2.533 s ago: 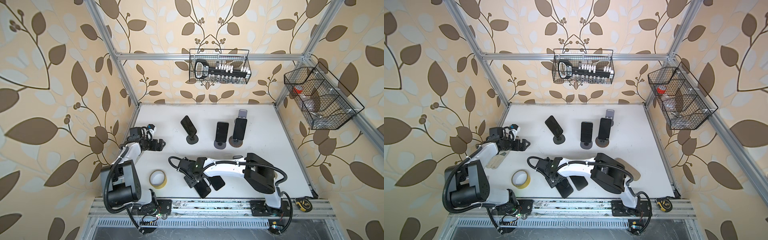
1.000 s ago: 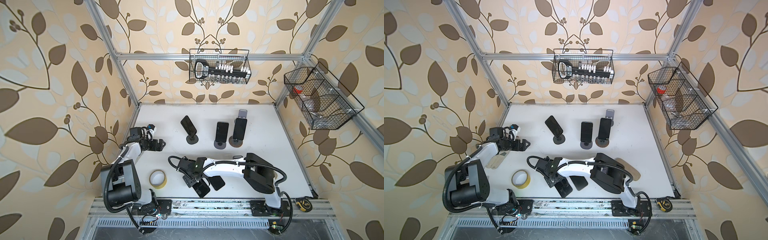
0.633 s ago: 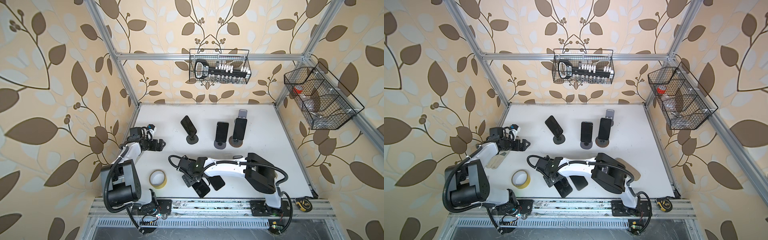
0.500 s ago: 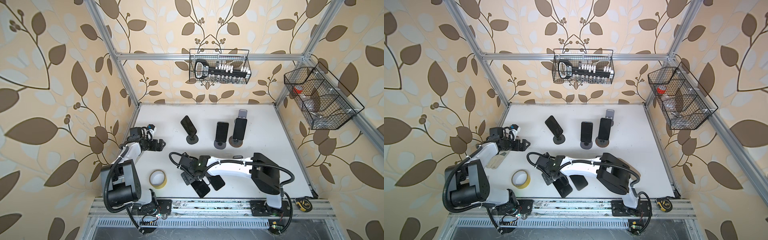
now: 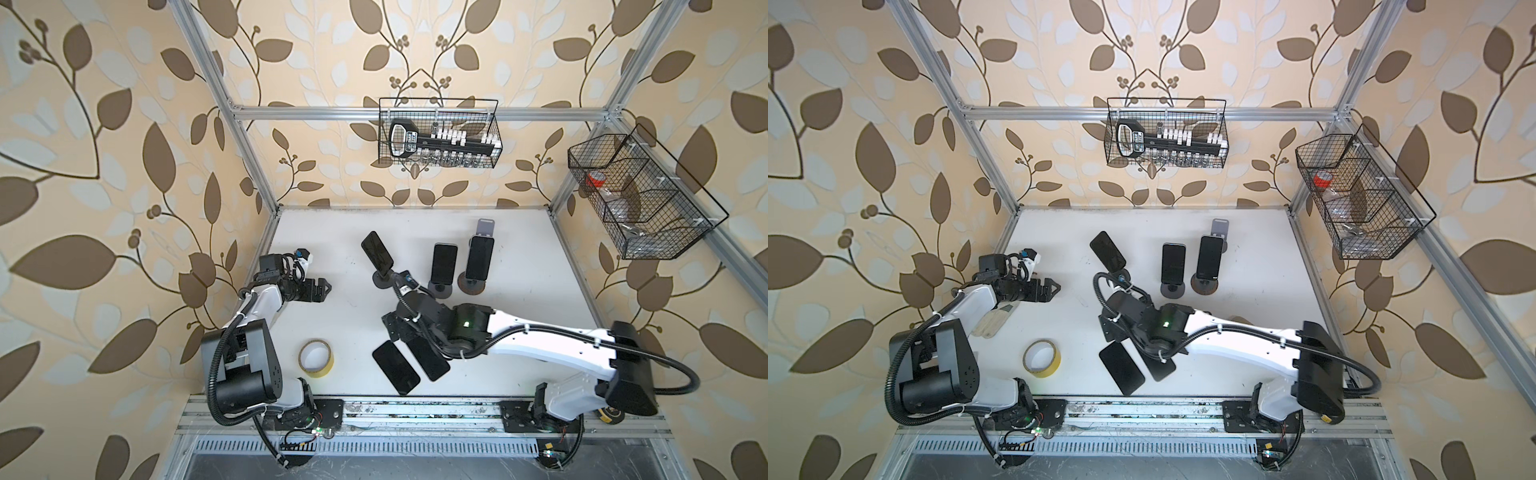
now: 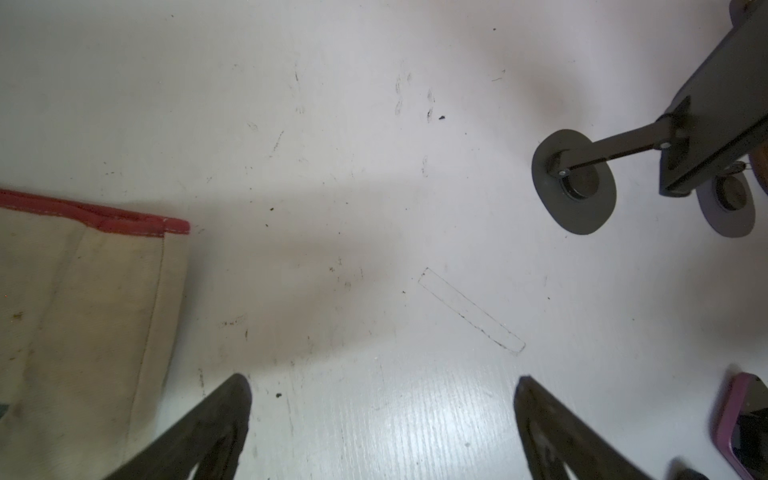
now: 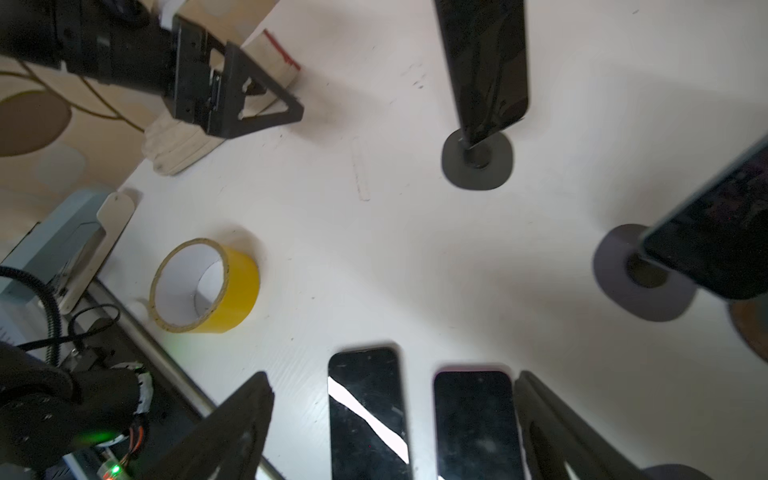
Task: Remove the phone from the phone stand
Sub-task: Place the phone at the bottom-center of the table, then pick up the phone stand from the center of the table.
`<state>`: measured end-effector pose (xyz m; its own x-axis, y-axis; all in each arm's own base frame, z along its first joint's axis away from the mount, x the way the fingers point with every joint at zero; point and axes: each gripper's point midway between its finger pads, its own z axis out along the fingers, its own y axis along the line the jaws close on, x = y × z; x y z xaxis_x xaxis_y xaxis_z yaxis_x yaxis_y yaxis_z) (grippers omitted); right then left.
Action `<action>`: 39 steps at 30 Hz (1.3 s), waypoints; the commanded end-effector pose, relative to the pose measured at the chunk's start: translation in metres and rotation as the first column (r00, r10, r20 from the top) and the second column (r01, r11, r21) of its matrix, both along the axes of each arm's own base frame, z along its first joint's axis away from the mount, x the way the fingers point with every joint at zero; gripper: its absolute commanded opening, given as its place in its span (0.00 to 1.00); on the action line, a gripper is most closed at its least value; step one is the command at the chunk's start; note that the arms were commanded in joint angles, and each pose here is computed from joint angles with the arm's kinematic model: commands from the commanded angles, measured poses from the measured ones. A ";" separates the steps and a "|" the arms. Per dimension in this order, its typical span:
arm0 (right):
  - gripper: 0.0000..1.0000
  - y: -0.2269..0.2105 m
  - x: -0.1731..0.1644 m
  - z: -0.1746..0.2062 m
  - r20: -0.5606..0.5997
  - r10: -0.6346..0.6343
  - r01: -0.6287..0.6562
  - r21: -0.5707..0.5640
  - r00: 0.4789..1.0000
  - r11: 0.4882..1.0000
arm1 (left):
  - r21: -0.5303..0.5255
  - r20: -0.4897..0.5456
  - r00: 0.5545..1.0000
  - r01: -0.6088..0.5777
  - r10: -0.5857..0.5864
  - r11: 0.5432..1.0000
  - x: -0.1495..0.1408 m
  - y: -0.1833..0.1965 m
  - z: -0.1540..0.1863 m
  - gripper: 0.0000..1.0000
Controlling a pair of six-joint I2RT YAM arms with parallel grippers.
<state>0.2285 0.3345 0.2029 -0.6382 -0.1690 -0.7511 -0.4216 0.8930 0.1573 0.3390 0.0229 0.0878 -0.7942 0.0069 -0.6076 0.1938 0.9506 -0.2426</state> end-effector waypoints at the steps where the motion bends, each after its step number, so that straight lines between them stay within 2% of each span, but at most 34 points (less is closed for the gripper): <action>1: 0.94 -0.046 0.018 -0.008 0.080 -0.099 0.105 -0.075 0.992 0.992 | 0.005 0.034 0.999 0.022 -0.022 1.000 0.008 0.000 0.012 0.99; 4: 1.00 -0.086 0.023 -0.014 0.107 -0.151 0.164 -0.119 0.983 0.979 | 0.004 0.032 0.999 0.022 -0.022 1.000 0.007 -0.001 0.011 0.99; 7: 1.00 -0.125 0.025 -0.019 0.093 -0.223 0.235 -0.145 0.970 0.961 | 0.004 0.031 0.999 0.022 -0.022 1.000 0.007 0.000 0.011 0.99; 12: 1.00 -0.181 0.025 -0.048 -0.054 -0.338 0.328 -0.145 0.940 0.934 | 0.004 0.027 0.999 0.022 -0.022 1.000 0.008 0.000 0.011 0.99; 15: 1.00 -0.200 0.022 -0.067 -0.134 -0.380 0.359 -0.157 0.915 0.920 | 0.003 0.025 0.999 0.021 -0.021 1.000 0.008 0.000 0.011 0.99; 23: 1.00 -0.210 0.006 -0.104 -0.243 -0.406 0.350 -0.243 0.881 0.904 | 0.003 0.017 1.000 0.018 -0.019 1.000 0.008 0.001 0.009 0.99; 30: 0.94 -0.200 -0.010 -0.130 -0.348 -0.376 0.308 -0.236 0.859 0.922 | 0.003 0.017 1.000 0.017 -0.018 1.000 0.009 0.001 0.010 0.99; 35: 0.86 -0.198 -0.009 -0.134 -0.338 -0.392 0.314 -0.264 0.855 0.912 | 0.003 0.015 1.000 0.017 -0.017 1.000 0.009 0.001 0.010 0.99; 39: 0.83 -0.201 -0.006 -0.135 -0.290 -0.457 0.351 -0.351 0.841 0.868 | 0.002 0.016 1.000 0.018 -0.018 1.000 0.009 0.001 0.009 0.99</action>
